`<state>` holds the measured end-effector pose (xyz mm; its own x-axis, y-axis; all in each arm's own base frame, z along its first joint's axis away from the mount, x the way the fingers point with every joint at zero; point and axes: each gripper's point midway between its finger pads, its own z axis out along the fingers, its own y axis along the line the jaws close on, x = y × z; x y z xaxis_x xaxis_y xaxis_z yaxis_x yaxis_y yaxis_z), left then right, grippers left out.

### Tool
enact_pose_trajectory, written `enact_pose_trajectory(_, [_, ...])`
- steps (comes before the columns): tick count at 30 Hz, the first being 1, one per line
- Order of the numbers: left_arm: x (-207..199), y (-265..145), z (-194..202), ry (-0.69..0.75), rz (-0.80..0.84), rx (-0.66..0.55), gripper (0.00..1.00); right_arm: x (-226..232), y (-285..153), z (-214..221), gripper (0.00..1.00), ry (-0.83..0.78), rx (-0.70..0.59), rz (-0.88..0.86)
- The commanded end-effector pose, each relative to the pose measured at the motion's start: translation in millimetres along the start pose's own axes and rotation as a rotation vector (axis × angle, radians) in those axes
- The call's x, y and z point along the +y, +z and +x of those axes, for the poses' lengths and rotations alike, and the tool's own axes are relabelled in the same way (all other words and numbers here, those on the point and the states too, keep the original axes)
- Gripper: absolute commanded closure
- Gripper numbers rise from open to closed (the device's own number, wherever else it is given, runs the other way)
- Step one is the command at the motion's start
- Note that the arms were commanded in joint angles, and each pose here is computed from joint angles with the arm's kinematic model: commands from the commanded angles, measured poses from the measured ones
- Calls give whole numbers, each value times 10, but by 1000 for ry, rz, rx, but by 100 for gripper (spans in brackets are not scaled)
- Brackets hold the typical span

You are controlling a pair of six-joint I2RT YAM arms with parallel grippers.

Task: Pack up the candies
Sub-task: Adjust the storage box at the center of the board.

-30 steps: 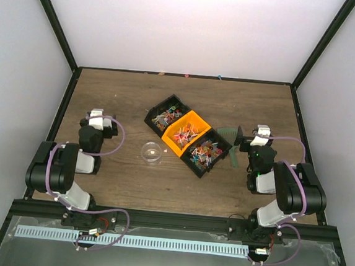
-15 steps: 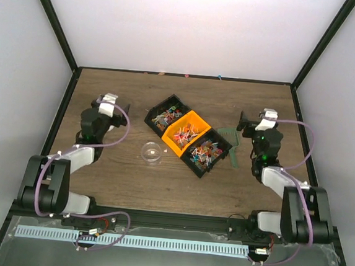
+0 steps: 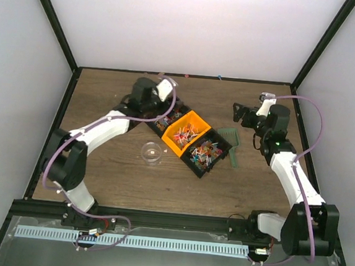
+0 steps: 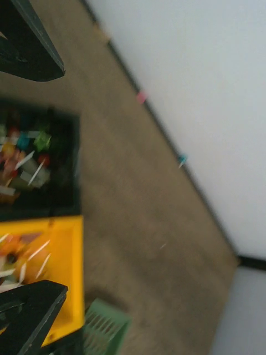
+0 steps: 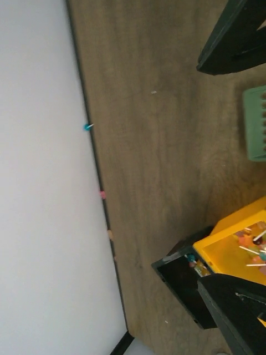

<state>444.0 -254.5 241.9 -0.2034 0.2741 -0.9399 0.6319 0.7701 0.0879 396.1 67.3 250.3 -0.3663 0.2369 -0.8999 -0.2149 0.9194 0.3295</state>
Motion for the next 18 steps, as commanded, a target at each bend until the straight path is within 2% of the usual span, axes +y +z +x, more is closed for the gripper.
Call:
enact_pose_trajectory(1, [-426,208,684,-42,131,280,0,-183,-4,334,0,179,202,111])
enact_pose_trajectory(5, [-562,302,880,-20,160,332,0,-27,-69,394,0,166,227,26])
enact_pose_trajectory(11, [-500,454,1150,23,107,426,8,-12,-143,588,1,182,273,13])
enact_pose_trajectory(15, [-465,520,1238,56,86,439,17,-67,-149,676,2,185,302,42])
enact_pose_trajectory(18, [-446,561,1272,74,80,447,28,-76,-153,690,2,183,307,47])
